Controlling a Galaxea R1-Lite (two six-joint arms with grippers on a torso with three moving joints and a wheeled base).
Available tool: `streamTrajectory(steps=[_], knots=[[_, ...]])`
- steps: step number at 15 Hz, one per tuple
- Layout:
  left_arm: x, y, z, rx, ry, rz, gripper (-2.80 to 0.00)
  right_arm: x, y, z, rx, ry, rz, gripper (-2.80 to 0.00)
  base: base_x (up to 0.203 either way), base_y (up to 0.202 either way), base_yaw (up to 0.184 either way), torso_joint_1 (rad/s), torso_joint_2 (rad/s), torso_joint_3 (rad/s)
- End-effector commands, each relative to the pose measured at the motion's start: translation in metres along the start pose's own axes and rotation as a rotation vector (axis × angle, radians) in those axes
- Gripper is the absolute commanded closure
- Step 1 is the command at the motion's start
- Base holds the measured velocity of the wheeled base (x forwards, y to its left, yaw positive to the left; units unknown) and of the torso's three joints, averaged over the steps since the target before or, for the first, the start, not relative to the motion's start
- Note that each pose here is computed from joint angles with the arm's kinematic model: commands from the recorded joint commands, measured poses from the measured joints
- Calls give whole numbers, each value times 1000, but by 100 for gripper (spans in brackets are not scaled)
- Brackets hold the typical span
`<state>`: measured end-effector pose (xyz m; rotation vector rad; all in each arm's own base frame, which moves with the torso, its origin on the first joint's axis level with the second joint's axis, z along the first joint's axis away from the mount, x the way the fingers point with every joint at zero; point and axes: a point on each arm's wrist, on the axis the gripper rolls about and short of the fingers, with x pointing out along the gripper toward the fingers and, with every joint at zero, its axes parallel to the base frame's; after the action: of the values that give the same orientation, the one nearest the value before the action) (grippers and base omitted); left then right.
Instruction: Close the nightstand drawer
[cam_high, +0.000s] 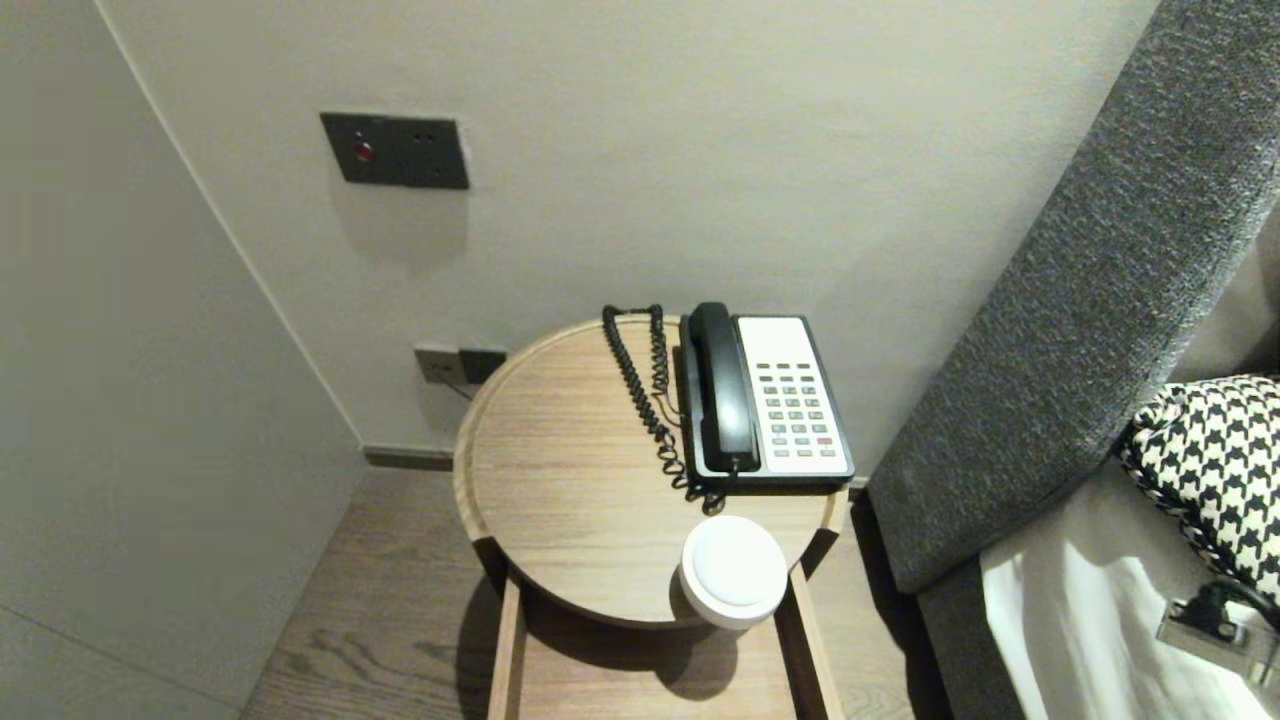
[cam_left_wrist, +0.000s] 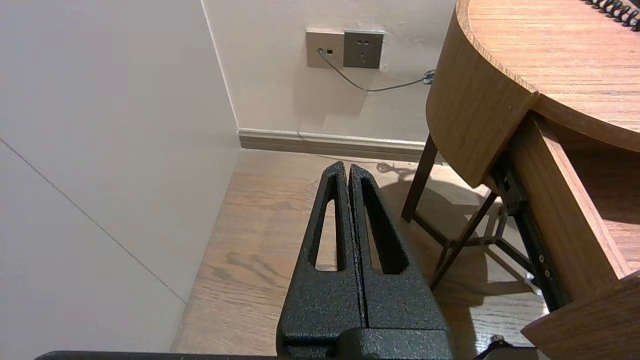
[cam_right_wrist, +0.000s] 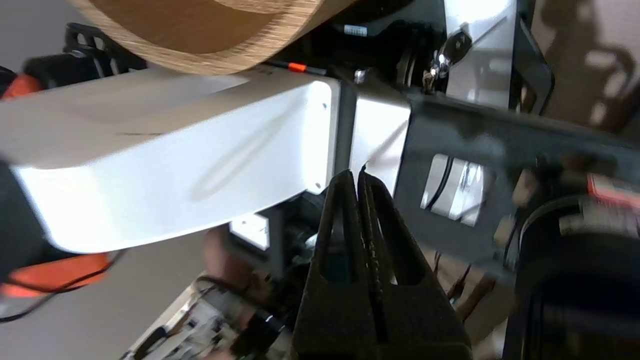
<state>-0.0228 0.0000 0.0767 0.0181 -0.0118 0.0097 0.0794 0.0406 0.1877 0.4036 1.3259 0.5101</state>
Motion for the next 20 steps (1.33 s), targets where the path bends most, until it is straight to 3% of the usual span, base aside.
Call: streamTrajectory(steps=[1, 4, 8, 20], knots=[[0, 0, 0, 0, -2, 1, 0, 13, -11, -15, -38, -8, 22, 0, 0, 0, 0, 0, 0, 0], [0, 0, 0, 0, -2, 1, 0, 25, -16, -21, -75, 50, 28, 0, 0, 0, 0, 0, 0, 0], [0, 0, 0, 0, -2, 1, 0, 46, -24, -19, -129, -12, 62, 0, 0, 0, 0, 0, 0, 0], [0, 0, 0, 0, -2, 1, 0, 84, -28, 8, -126, 39, 39, 0, 0, 0, 0, 0, 0, 0]])
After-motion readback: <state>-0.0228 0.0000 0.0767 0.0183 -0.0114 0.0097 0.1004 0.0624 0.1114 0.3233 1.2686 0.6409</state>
